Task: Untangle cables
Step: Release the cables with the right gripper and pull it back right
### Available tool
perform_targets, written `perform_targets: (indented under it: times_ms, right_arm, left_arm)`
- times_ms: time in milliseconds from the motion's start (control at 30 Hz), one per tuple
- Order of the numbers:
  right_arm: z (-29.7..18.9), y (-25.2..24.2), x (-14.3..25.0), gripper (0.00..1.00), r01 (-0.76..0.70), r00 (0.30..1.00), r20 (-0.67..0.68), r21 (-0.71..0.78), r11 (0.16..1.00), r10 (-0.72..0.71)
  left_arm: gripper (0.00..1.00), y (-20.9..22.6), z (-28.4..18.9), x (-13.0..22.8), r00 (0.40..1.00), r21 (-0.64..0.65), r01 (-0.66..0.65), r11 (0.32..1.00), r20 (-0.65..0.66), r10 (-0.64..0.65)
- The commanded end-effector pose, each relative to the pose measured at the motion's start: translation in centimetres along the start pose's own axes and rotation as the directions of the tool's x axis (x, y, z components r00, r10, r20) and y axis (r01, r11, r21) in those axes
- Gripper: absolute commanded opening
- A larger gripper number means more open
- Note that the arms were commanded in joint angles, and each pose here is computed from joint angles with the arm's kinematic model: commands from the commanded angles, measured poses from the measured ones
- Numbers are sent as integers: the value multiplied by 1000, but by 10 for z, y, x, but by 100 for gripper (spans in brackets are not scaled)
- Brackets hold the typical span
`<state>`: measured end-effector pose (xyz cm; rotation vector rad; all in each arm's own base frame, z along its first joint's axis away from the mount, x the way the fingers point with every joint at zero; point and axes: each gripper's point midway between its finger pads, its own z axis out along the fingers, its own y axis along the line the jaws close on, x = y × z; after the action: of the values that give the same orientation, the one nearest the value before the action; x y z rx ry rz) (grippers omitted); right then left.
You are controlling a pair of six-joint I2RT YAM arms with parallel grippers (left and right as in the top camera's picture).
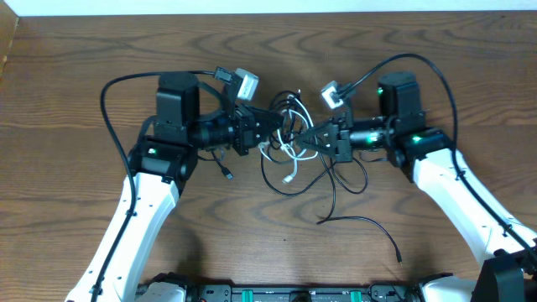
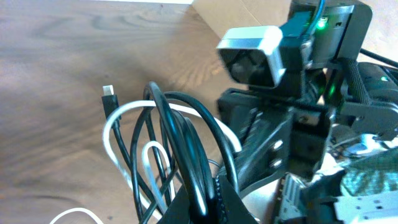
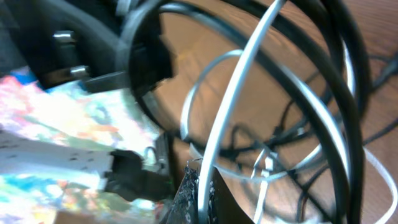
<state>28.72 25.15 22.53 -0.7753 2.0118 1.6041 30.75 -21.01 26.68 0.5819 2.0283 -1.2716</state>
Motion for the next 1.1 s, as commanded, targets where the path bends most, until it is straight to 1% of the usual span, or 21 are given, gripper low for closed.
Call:
perform_targets:
  times_ms: [0,100,200,267,367,433,467,567,700,800,900,967,1067]
  right_arm:
    - [-24,44,-5,1,22,1000,2,-234,972,-22]
    - [-36,52,-10,1,52,999,26,-249,967,-47]
    - [-47,63,-19,1,102,994,59,-231,968,-91]
    - [-51,73,-25,1,162,986,81,-219,962,-148]
    - [-54,77,-36,1,229,969,124,-137,964,-213]
    - [-56,75,-43,1,240,963,149,-78,968,-226]
    - [-57,76,-47,1,240,960,161,-58,969,-229]
    - [-64,88,-59,1,273,946,194,-53,961,-258]
    - [-71,108,-71,1,348,919,226,-78,934,-324]
    - [-77,115,-80,1,381,900,254,-66,922,-353]
    - [-81,111,-91,3,421,866,298,0,907,-402]
    - [-82,104,-99,7,428,846,325,58,902,-422]
    - [-84,88,-109,6,404,833,356,135,905,-425]
  left_arm:
    - [8,-4,-9,-13,987,-3,-157,988,33,157]
    - [8,-4,-9,-12,980,-3,-196,981,31,196]
    - [8,-4,-9,-11,981,-2,-192,981,29,192]
    - [8,-4,-9,-10,983,-1,-183,983,23,183]
    - [8,-13,-9,-6,984,55,-178,983,17,177]
    - [8,-22,-10,-4,984,111,-178,978,14,178]
    - [8,-24,-10,-4,984,119,-178,977,14,177]
    - [7,-23,-10,-2,981,117,-195,974,11,195]
    - [8,-23,-10,-2,981,117,-195,974,12,195]
    - [8,-23,-10,-2,982,117,-190,975,9,191]
    - [8,-24,-10,0,983,125,-181,976,2,182]
    - [8,-23,-10,2,985,126,-170,977,-4,172]
    - [8,-23,-10,3,986,126,-163,979,-9,165]
